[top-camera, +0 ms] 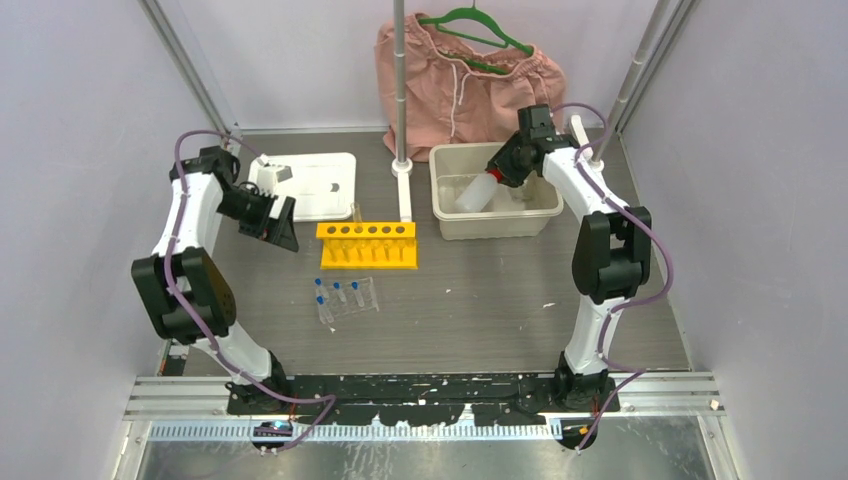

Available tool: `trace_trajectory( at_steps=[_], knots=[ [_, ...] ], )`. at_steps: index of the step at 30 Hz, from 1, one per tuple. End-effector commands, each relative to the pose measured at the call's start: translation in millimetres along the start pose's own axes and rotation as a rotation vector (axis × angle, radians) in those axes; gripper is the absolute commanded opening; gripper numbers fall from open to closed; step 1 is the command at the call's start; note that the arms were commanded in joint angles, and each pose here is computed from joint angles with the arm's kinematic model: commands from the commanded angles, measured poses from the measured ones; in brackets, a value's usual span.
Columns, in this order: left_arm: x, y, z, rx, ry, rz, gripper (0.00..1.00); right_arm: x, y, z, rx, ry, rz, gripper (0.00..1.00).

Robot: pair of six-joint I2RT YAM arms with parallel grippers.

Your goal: Organize the chemistry lab equipment

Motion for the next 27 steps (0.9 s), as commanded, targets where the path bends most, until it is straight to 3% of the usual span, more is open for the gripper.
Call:
trace_trajectory(
  at_steps=[1,6,10,23,27],
  knots=[
    [4.4,21.6,13.1,-0.05,0.065,-0.025,0.87,6.5,9.3,16.9,-0.029,0.059,-0.115,0.06],
    [-0.5,23.2,19.3,-0.05,0.078,-0.026,0.86,8.9,12.6,17.1,-0.102,0.056,-0.172,0.05],
    [-5.1,25.5,27.0,-0.067,0.118,-0.022,0.86,1.3,4.1,11.4,-0.077,0.008,-0.171,0.14],
    [-34.7,60.7,43.5,-0.139,0.233,0.033,0.88,6.8,-17.8,9.9,0.015,-0.015,-0.234,0.52],
    [-45.7,71.2,46.7,-0.17,0.245,0.04,0.92,27.8,-20.5,17.3,0.076,-0.003,-0.284,0.73]
  ],
)
Point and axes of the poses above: each gripper's point midway between its finger pads, its own x axis back along the fingers, its own z axis along the line the jaws close on, y = z × x, the point moved 9 cm from there along x, back along the fingers, and after that the axes turned 3 degrees about -x, right-handed, at the moved point
